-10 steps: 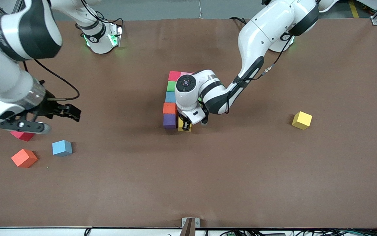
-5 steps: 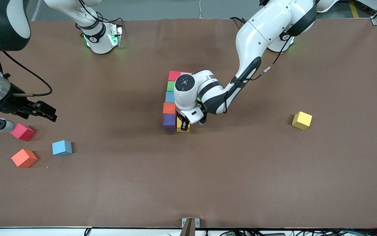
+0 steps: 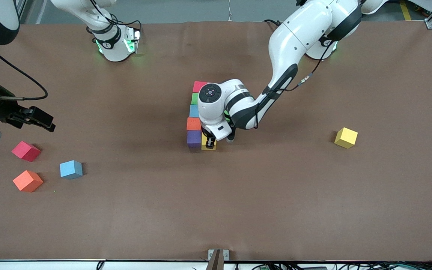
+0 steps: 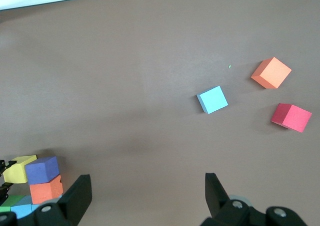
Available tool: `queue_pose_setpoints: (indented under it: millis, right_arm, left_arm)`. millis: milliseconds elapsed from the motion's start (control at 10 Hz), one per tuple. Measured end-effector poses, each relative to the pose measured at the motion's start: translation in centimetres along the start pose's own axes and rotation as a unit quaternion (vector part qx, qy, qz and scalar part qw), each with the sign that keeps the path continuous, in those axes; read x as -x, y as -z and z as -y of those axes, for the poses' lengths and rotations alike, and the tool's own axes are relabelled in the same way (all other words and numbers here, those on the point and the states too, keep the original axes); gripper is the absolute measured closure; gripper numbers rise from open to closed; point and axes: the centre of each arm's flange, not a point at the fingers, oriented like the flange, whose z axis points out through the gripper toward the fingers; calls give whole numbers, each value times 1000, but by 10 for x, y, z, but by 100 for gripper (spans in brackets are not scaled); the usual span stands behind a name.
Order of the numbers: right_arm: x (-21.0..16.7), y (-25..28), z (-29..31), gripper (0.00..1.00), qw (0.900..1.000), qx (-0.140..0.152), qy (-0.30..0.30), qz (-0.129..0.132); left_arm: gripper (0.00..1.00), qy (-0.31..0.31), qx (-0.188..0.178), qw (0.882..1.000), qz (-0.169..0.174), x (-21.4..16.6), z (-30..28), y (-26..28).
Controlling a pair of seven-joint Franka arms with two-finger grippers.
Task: Arrange 11 blocks into digit 3
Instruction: 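Set the yellow cube beside the purple cube and open the left gripper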
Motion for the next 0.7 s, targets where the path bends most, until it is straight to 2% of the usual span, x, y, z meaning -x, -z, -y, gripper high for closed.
queue_pose_setpoints:
  millis: [399,499,699]
  right_arm:
    - [4,9,-18,0,1000,-5,-13,0]
    - [6,12,-19,0,1000,-7,-13,0]
    - [7,13,-19,0,1000,-10,-11,0]
  left_arm:
    - [42,-3,0,1000,-1,3,2,0]
    - [32,-3,-1,1000,-1,3,3,-2]
    - [3,-2,1,1000,0,5,3,0]
